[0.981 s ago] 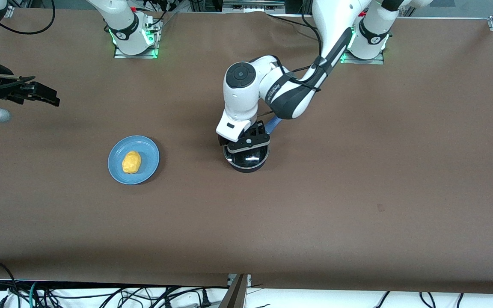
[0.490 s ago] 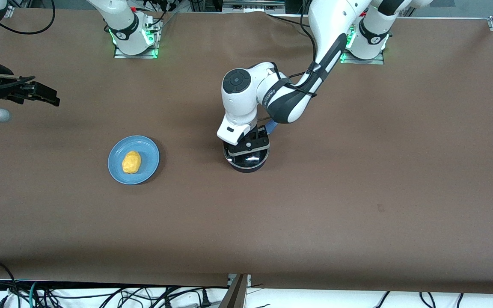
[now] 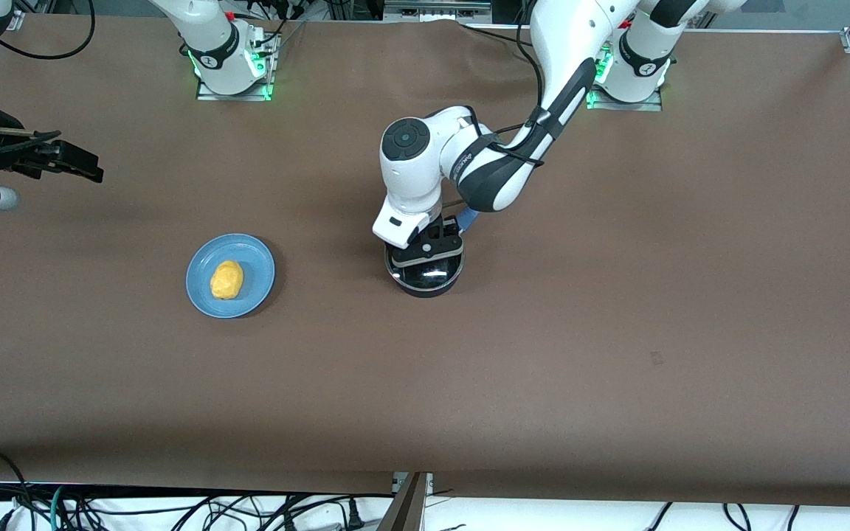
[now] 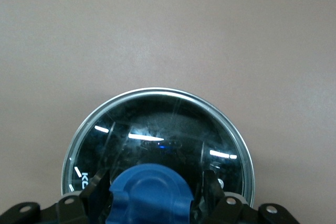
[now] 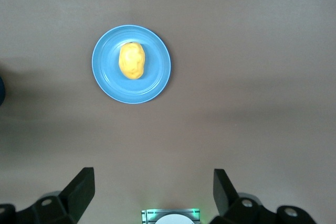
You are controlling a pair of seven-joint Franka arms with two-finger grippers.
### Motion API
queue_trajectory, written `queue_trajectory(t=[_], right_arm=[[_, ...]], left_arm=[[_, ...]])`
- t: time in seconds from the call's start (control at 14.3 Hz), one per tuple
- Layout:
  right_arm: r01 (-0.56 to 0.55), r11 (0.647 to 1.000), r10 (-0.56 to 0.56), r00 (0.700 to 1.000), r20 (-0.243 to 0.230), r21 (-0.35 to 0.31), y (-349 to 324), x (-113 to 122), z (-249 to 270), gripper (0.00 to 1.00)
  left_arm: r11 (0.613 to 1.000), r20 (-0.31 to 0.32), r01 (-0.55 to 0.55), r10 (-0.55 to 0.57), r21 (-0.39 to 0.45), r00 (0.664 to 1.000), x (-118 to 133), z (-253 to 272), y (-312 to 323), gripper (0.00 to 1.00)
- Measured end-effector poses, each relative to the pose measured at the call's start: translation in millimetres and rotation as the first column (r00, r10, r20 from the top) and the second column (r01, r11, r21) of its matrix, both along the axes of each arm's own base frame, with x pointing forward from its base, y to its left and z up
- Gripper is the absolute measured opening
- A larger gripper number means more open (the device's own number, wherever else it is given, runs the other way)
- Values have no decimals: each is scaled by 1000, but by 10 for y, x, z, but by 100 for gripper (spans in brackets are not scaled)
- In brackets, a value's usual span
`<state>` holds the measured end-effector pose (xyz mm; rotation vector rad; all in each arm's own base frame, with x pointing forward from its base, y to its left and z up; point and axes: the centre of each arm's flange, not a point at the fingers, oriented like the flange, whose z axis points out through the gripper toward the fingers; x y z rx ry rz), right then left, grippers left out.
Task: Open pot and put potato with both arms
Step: 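Lift the glass lid with the left gripper while the right gripper reaches the potato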
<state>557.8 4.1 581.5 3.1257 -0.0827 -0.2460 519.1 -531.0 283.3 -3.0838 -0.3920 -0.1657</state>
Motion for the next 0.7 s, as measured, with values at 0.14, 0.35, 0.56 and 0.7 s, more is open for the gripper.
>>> queue_trajectory(t=[0.14, 0.35, 0.56, 0.7], right_arm=[[0, 1000, 0, 1000, -7, 0, 0, -9, -5, 100], [0, 1000, 0, 1000, -9, 0, 0, -9, -10, 100], [0, 1000, 0, 1000, -10, 0, 0, -8, -12, 100], [-1, 1000, 1, 1000, -17, 0, 5, 3, -46, 100]], left_arm=[[1000, -8, 4, -4, 4, 1000, -31, -14, -13, 66], [1000, -11, 1, -1, 2, 1000, -32, -12, -12, 66], [1000, -21, -9, 9, -11, 1000, -24, 27, -5, 59], [999, -36, -15, 14, -33, 999, -20, 131, -2, 57]])
